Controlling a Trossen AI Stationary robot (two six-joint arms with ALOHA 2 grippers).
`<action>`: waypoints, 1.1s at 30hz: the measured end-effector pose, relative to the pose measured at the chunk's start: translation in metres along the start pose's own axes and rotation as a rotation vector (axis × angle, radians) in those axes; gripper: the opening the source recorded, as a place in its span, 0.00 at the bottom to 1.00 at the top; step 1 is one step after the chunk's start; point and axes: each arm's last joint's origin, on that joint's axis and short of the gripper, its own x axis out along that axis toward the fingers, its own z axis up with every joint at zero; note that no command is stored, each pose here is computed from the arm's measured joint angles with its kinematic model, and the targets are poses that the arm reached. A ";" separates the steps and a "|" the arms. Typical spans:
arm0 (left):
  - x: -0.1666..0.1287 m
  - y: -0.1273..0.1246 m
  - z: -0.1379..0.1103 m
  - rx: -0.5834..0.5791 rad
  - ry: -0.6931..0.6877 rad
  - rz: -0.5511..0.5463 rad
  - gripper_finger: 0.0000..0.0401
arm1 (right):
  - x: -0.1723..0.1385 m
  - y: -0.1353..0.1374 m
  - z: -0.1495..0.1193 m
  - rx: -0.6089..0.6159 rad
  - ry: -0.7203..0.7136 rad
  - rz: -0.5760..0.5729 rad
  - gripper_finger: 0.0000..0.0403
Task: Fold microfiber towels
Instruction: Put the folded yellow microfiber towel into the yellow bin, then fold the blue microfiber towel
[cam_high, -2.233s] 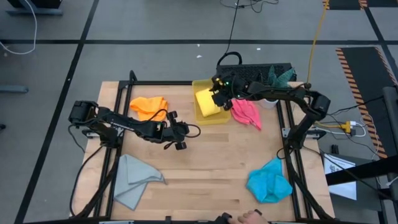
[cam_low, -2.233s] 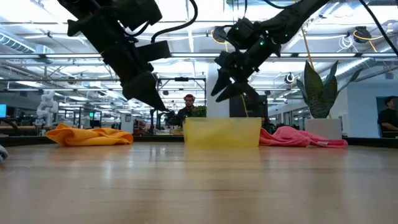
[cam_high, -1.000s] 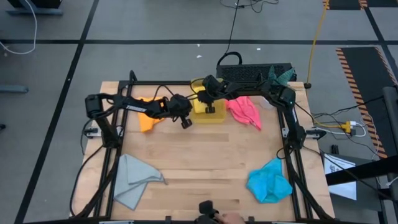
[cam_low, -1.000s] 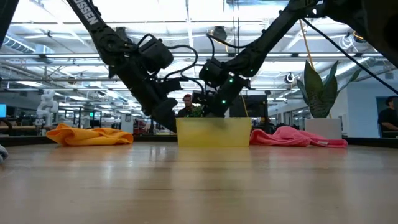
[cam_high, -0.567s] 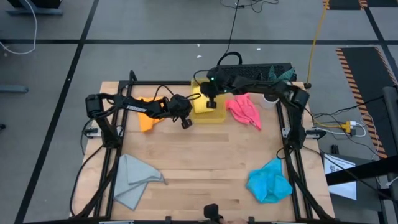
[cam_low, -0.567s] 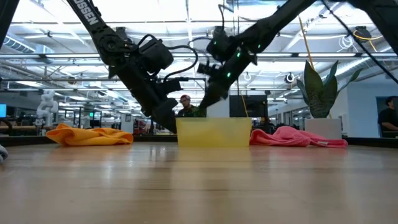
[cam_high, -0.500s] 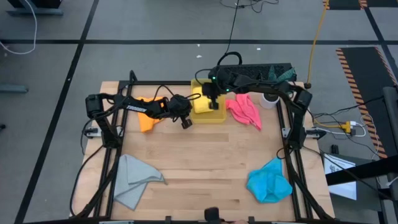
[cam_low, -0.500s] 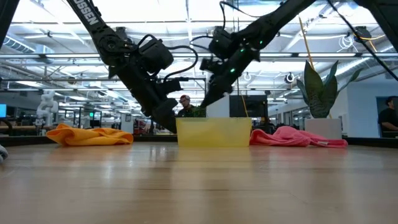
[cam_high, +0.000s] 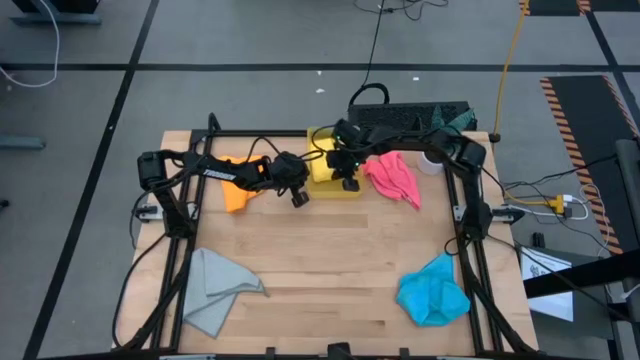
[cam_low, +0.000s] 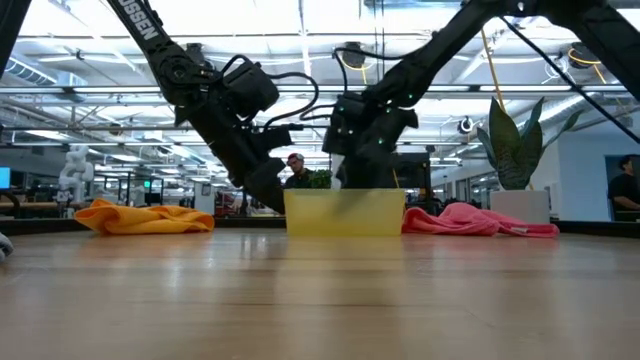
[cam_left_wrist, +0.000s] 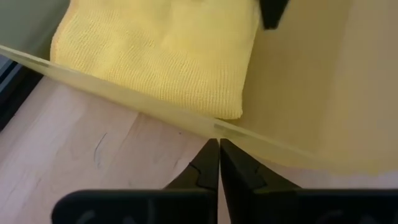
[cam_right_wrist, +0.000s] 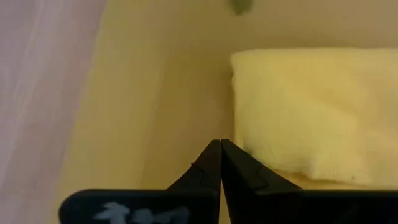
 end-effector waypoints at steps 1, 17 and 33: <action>0.000 -0.001 0.000 0.006 -0.005 -0.011 0.03 | 0.002 -0.002 0.000 0.011 0.002 -0.029 0.00; -0.001 -0.006 0.003 -0.002 -0.031 -0.051 0.02 | -0.007 -0.009 0.012 0.013 -0.045 -0.195 0.00; -0.050 -0.003 0.021 0.028 -0.069 0.145 0.05 | -0.087 0.109 0.001 0.037 -0.248 -0.454 0.00</action>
